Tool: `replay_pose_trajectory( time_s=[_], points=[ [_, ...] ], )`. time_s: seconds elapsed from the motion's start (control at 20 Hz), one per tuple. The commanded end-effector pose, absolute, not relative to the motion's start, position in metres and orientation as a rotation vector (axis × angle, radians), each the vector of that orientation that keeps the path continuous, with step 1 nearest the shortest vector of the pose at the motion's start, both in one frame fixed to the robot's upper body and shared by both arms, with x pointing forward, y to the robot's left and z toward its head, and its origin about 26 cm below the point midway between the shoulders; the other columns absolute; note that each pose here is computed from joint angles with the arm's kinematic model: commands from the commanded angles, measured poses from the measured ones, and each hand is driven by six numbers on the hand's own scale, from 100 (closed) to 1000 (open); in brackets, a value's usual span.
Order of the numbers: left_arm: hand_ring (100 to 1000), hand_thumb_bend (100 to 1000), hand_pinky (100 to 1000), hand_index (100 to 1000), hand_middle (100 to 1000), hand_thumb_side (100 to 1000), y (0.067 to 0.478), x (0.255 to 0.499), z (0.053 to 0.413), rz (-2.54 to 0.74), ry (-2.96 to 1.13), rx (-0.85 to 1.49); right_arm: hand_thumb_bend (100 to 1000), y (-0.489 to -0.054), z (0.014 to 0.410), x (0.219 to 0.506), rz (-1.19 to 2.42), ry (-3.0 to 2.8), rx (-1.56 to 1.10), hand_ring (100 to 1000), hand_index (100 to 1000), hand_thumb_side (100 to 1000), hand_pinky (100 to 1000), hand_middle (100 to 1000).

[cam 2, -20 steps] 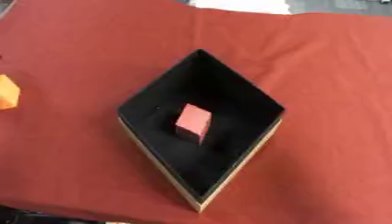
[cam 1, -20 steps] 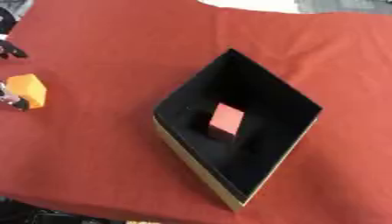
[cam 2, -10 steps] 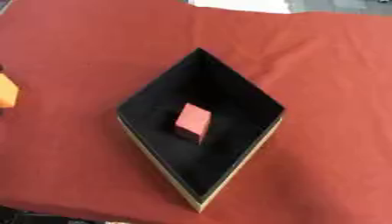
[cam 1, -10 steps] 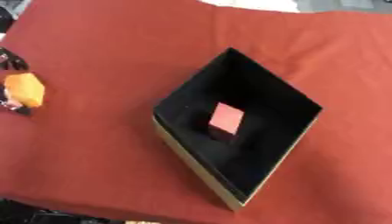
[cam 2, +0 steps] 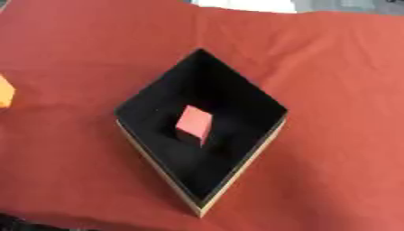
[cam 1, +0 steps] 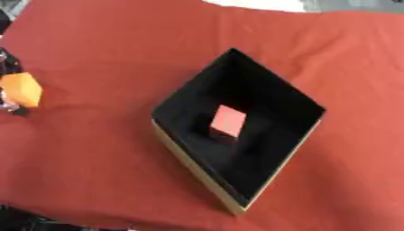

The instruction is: Pick up objects on the table and place them in the box.

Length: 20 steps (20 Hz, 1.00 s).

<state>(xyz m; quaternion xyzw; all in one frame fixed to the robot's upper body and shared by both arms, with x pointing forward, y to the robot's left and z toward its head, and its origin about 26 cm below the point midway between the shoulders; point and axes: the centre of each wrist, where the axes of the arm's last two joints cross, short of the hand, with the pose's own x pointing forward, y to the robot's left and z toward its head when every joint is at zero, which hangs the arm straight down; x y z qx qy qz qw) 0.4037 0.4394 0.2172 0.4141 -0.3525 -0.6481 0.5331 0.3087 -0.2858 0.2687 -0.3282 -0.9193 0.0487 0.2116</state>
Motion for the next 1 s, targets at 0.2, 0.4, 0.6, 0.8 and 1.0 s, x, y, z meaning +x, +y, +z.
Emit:
replay_pose_trajectory(
  time_s=[0.2,0.4,0.6,0.8,1.0],
  points=[
    [638,583,556,716,571,313,0.436,0.394,0.245,-1.552,-0.864,1.024,100,-0.288,0.277,0.304,0.139,-2.576,-0.928,698,814,687,818,639],
    [675,656,592,772,629,430,0.430,0.391,0.251,-1.580,-0.851,0.981,100,-0.288,0.276,0.304,0.142,-2.574,-0.925,699,815,688,818,638],
    [683,652,600,783,642,443,0.429,0.389,0.255,-1.582,-0.840,0.959,100,-0.288,0.275,0.304,0.142,-2.572,-0.925,699,815,687,818,638],
    [680,646,597,777,636,432,0.427,0.388,0.258,-1.578,-0.834,0.963,100,-0.288,0.275,0.304,0.143,-2.572,-0.925,699,815,687,819,638],
    [628,588,535,740,592,314,0.428,0.388,0.257,-1.575,-0.818,0.969,100,-0.288,0.274,0.304,0.143,-2.571,-0.923,699,815,687,819,637]
  ],
)
